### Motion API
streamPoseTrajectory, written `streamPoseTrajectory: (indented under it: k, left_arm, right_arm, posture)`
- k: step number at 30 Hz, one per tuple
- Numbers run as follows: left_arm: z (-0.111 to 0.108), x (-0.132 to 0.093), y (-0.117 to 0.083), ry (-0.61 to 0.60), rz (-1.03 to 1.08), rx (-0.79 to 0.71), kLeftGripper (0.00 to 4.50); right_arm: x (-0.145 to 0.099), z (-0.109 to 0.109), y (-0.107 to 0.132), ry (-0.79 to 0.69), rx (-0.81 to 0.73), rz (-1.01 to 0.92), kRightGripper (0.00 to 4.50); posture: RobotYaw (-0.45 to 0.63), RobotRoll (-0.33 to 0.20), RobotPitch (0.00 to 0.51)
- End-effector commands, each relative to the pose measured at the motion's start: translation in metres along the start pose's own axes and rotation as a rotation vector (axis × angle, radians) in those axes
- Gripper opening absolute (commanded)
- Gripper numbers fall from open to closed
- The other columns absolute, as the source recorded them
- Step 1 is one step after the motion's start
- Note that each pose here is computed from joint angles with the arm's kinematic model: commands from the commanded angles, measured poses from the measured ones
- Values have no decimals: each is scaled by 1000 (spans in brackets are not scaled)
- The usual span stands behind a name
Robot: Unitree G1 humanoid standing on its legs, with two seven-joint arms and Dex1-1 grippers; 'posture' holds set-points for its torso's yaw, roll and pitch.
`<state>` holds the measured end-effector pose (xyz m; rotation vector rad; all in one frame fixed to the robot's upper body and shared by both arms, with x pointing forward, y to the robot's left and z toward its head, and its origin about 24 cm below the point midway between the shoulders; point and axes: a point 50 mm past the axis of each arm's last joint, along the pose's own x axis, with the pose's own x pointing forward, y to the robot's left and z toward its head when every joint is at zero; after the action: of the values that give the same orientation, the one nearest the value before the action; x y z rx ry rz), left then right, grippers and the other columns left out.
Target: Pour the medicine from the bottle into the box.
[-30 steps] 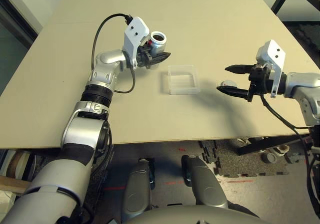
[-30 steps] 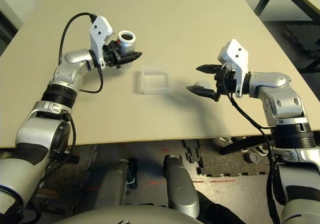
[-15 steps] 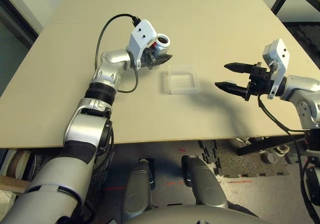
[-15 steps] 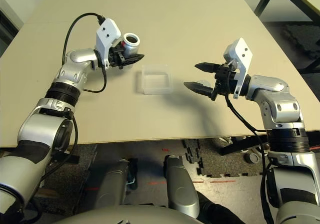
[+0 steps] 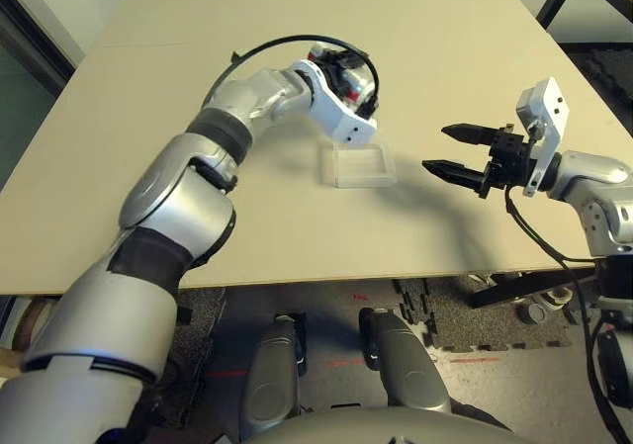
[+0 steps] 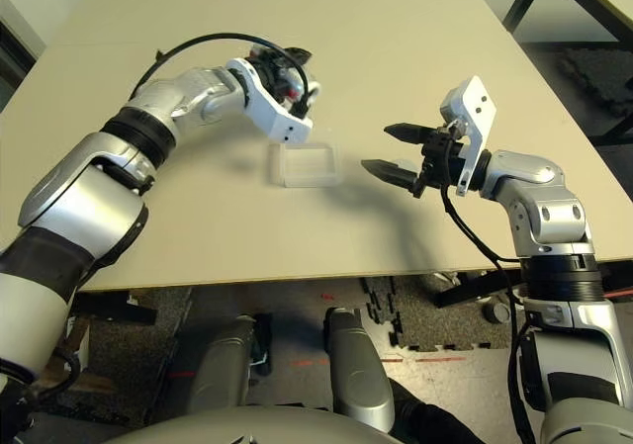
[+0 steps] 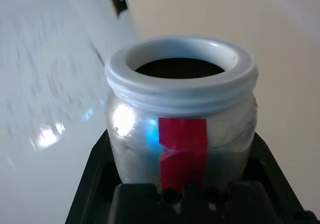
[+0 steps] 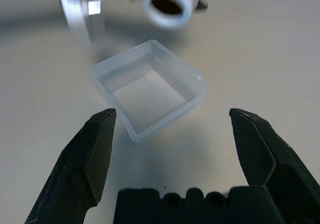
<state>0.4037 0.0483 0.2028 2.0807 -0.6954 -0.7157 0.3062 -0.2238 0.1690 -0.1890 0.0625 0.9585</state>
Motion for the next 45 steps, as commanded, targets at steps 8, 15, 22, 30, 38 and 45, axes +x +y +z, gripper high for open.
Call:
streamPoseTrajectory:
  k: [8,15,22,30,38,45]
  left_arm:
    - [-6,1,-3,19,-50,203,2579]
    - [-7,0,-5,41,-59,102,2579]
    - [-24,-8,1,146,-10,-324,2579]
    - [-39,-22,-17,118,140,-1363,2579]
    - [-30,-35,-64,61,280,-1886,2579]
    - [-17,-37,-78,-11,356,-2018,2579]
  right_arm:
    - [2,0,2,-46,41,-12,4500]
    - [1,-3,2,-28,39,-13,4500]
    - [1,-6,2,2,15,-4,4500]
    - [2,-8,3,22,2,1,4500]
    - [4,-9,3,32,-3,13,4500]
    - [7,-9,1,44,-14,27,4500]
  posture:
    - [-188,0,158]
    - [-183,0,159]
    - [-178,0,159]
    - [-171,0,156]
    - [-158,0,152]
    - [-148,0,149]
